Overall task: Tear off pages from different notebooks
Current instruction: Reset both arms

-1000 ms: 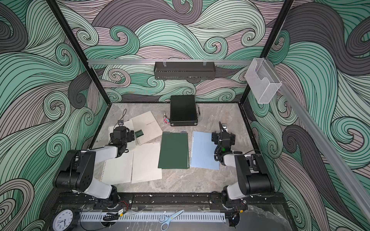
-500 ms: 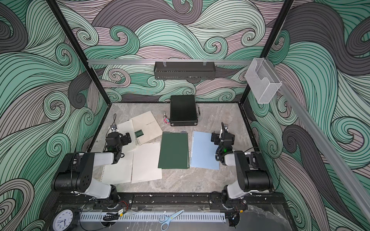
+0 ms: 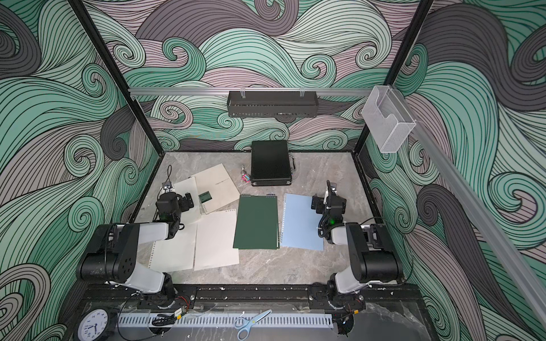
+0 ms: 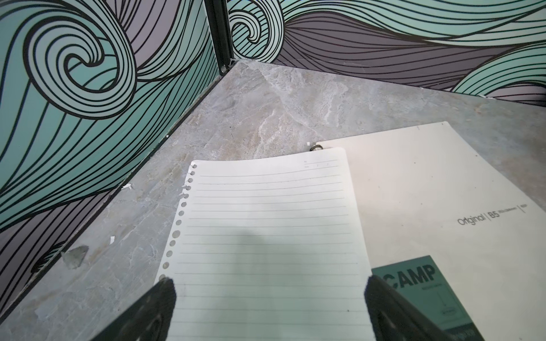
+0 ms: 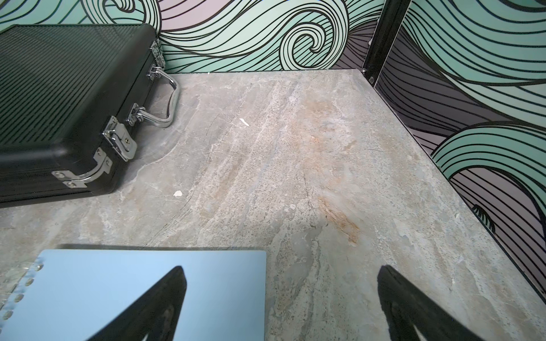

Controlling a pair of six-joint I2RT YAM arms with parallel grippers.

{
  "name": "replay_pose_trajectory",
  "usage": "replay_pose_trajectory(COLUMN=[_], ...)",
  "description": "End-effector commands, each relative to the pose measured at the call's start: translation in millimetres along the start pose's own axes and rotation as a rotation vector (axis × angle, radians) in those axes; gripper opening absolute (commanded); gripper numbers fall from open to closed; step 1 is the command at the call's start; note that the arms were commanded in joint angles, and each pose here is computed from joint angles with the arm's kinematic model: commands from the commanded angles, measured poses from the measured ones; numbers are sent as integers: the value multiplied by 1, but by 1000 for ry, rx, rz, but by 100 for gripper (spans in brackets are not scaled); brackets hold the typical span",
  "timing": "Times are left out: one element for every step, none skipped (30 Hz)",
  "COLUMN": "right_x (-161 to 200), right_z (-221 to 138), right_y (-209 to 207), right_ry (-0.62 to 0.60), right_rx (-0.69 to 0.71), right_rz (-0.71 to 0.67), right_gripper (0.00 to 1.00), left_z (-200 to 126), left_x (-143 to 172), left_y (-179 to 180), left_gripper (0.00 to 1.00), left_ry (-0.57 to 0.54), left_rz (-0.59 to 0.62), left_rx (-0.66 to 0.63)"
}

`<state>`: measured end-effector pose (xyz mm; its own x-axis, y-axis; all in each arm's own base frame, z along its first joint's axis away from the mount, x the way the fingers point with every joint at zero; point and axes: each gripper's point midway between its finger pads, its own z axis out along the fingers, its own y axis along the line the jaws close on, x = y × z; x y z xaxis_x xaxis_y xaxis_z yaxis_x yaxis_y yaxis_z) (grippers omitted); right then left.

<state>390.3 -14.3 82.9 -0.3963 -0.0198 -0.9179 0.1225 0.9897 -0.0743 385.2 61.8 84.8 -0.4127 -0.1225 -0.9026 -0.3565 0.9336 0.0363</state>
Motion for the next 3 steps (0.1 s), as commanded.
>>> replay_pose_trajectory(right_x=[-12,-11,-12], right_z=[1,0,0], right_y=[4,3,3], right_ry=[-32,-33,-35], right_rx=[-11,-11,-9], right_rz=[-10,-9,-7], right_gripper=[99,99,99], left_z=[2,2,2], left_x=[-6,-5,-5], left_y=[-1,-1,-1], left_gripper=[98,99,99], left_ry=[-8,-8,-7], left_rz=[5,6,6], left_rx=[-5,-4,-5])
